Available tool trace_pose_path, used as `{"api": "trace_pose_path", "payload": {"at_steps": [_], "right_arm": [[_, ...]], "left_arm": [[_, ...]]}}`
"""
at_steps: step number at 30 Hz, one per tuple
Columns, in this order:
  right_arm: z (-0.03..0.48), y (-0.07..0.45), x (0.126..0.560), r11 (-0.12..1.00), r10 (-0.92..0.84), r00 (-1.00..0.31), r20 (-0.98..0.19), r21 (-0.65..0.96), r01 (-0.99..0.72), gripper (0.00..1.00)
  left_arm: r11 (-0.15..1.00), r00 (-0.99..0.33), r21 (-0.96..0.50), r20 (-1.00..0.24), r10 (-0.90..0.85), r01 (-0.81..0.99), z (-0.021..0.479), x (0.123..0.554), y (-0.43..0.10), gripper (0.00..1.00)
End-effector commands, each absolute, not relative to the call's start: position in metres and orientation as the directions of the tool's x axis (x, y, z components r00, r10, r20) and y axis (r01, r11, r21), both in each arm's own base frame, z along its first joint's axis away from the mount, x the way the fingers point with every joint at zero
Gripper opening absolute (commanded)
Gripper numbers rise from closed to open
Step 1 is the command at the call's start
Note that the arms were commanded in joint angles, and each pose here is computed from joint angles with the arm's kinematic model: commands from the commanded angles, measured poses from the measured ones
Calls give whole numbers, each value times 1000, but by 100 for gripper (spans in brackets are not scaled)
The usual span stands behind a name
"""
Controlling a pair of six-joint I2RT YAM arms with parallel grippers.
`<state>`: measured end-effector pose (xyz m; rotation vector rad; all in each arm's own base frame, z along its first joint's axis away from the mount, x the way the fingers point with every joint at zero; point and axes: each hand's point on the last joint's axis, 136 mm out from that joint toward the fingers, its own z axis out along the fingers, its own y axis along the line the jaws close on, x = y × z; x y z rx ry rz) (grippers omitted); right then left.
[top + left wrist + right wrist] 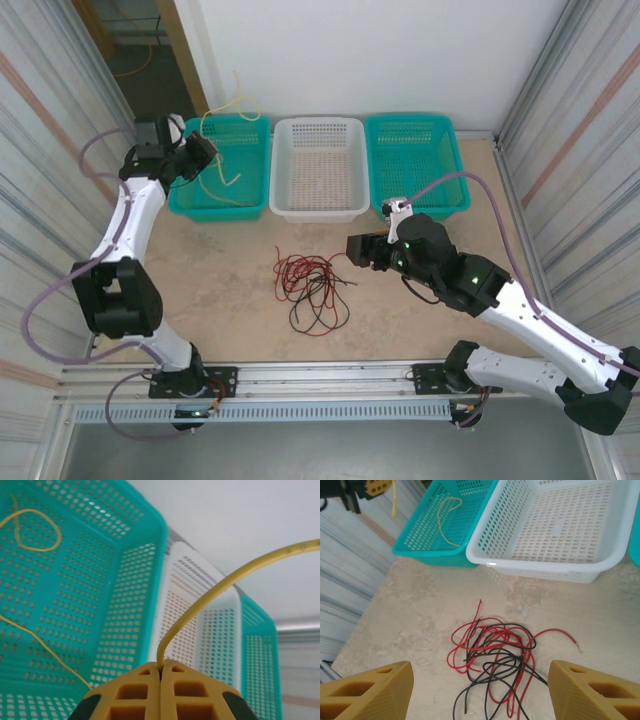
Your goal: Untangle the cables
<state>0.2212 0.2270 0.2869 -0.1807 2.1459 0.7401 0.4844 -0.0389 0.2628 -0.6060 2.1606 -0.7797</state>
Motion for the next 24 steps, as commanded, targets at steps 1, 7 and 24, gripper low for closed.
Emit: {"api": "trace_pose_path", "payload": {"at_steps": [1, 7, 24], "right_arm": [[284, 224, 228, 832, 150, -640, -754, 446, -330, 70], [282, 229, 232, 838, 133, -647, -751, 434, -330, 69], [270, 230, 236, 851, 162, -691, -705, 454, -263, 69]], "left_arm": [[673, -568, -705, -468, -678, -223, 261, 504, -21, 5], [668, -583, -692, -434, -687, -272, 232, 519, -16, 54], [767, -584, -641, -614, -531, -23, 313, 390, -77, 68]]}}
